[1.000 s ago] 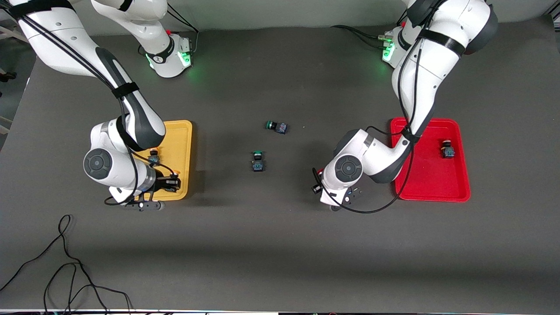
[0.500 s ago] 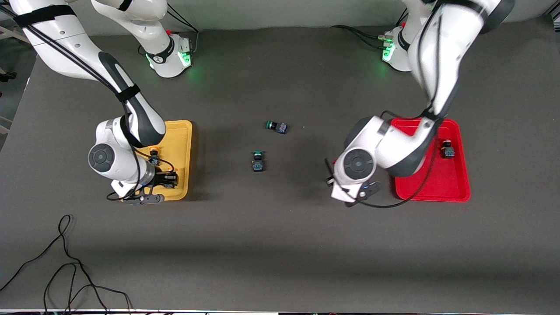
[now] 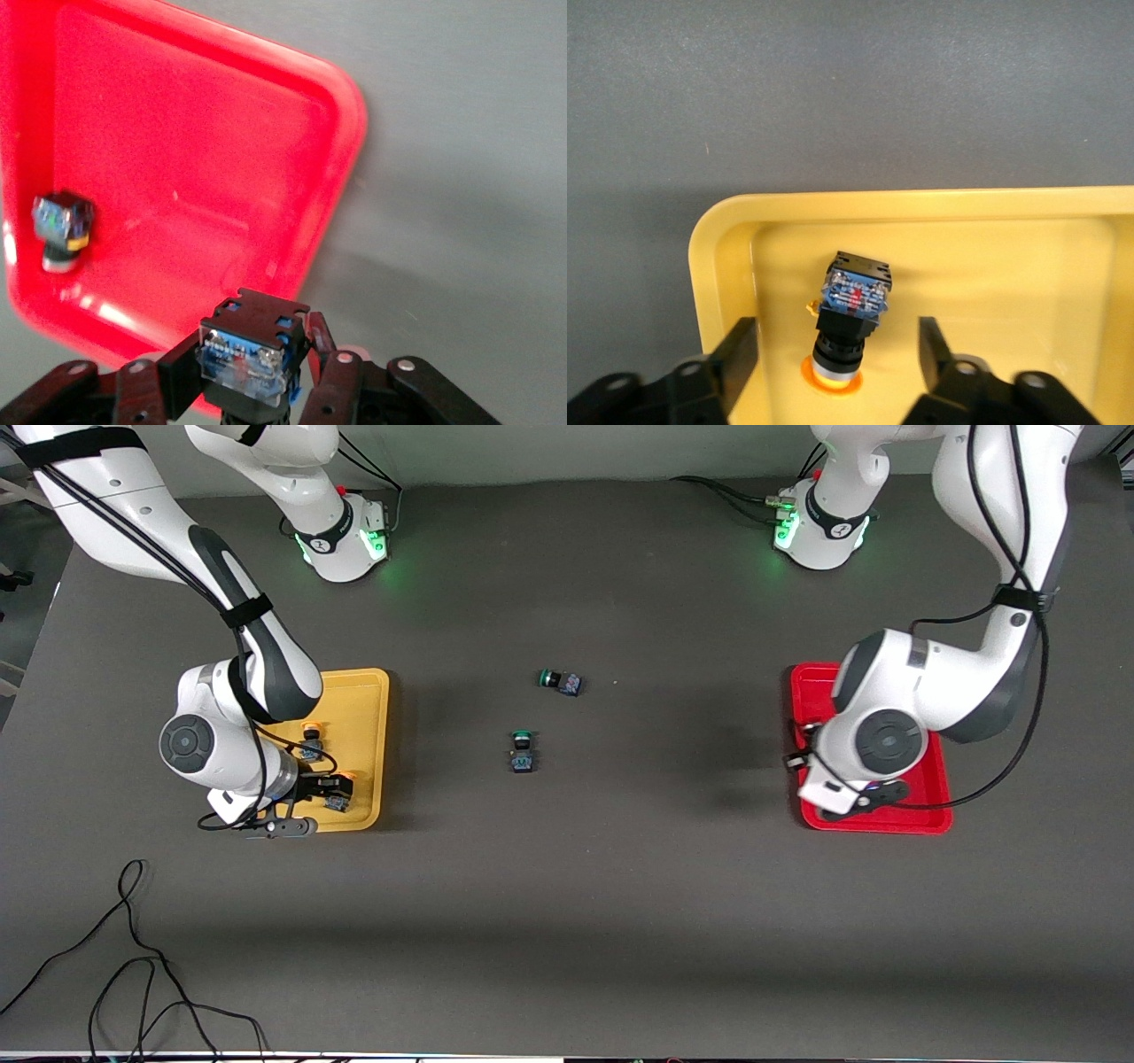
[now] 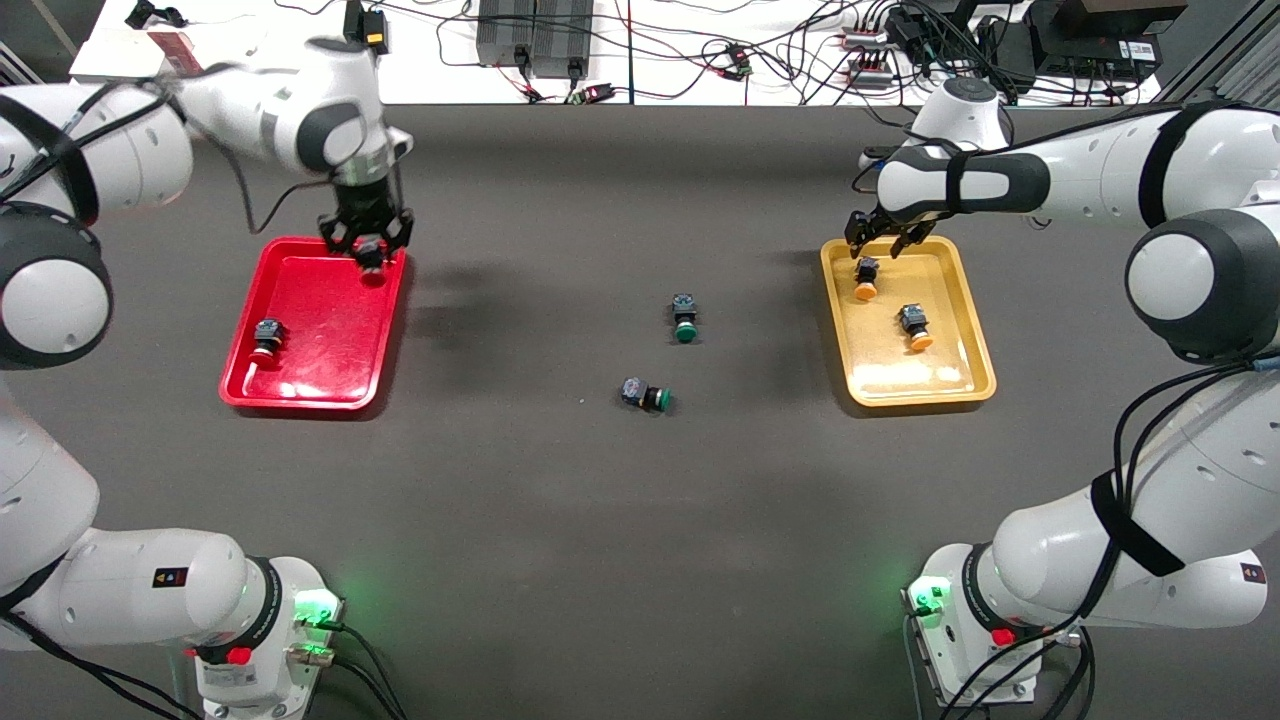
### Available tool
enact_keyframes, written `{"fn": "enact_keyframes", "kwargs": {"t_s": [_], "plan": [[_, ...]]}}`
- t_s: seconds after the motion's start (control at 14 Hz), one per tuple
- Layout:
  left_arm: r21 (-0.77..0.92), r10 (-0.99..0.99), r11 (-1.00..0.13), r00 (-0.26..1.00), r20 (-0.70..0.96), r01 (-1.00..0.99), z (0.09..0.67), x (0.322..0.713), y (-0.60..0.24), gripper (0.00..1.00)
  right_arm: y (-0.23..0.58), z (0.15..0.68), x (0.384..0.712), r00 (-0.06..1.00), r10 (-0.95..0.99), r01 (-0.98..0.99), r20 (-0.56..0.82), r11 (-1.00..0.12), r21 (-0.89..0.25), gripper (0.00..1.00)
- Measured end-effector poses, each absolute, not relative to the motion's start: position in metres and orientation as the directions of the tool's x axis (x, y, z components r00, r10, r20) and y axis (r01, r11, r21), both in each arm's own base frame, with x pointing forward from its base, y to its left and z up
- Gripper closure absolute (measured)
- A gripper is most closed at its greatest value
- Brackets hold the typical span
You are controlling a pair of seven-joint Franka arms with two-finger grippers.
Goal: Place red and yellow buttons in trays
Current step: 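Place the buttons in the yellow and red trays with both grippers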
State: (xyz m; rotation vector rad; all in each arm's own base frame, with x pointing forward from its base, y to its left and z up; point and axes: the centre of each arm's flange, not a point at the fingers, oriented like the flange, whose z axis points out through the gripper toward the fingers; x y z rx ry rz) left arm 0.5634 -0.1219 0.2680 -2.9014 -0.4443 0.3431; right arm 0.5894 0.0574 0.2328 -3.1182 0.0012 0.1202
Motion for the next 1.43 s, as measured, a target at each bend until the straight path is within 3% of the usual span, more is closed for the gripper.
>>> {"fn": "enact_keyframes", "kwargs": {"t_s": [0.07,0.14,0.36,0.57,0.71,0.93,1.0,1.21,1.43], "plan": [[-0.193,0.296,-0.946,0.938,-0.178,0.262,0.248,0.552,-0.109,0.55,0.056,0.235,0.589,0.997,-0.001,-0.003,-0.081,-1.0,-0.018,0.03],[-0.168,0.277,-0.954,0.948,-0.16,0.25,0.228,0.541,-0.098,0.55,0.056,0.239,0.589,0.997,-0.001,-0.003,-0.083,-1.0,-0.015,0.0],[-0.13,0.227,-0.969,0.963,-0.148,0.209,0.189,0.511,-0.078,0.55,0.057,0.277,0.593,0.998,-0.001,-0.001,-0.063,-1.0,-0.001,0.0],[-0.13,0.197,-0.975,0.968,-0.157,0.177,0.184,0.507,-0.066,0.55,0.06,0.345,0.602,0.999,-0.018,-0.018,-0.036,-1.0,-0.003,0.0],[-0.135,0.194,-0.975,0.97,-0.148,0.175,0.195,0.513,-0.06,0.4,0.062,0.39,0.607,1.0,-0.02,-0.02,-0.005,-1.0,0.004,0.0],[-0.205,0.192,-0.967,0.962,-0.192,0.152,0.271,0.538,-0.077,0.07,0.062,0.443,0.61,0.998,-0.023,-0.024,0.051,-1.0,0.009,0.0],[-0.222,0.19,-0.964,0.962,-0.199,0.144,0.311,0.548,-0.091,0.0,0.063,0.455,0.609,0.998,-0.026,-0.027,0.051,-1.0,0.009,0.0],[-0.218,0.19,-0.964,0.968,-0.161,0.153,0.431,0.561,-0.117,0.0,0.064,0.485,0.607,0.998,-0.04,-0.04,0.041,-0.999,-0.016,0.0],[-0.191,0.134,-0.975,0.985,-0.11,0.111,0.491,0.566,-0.097,0.0,0.061,0.507,0.61,0.998,-0.036,-0.034,0.051,-0.999,-0.022,0.0]]}}
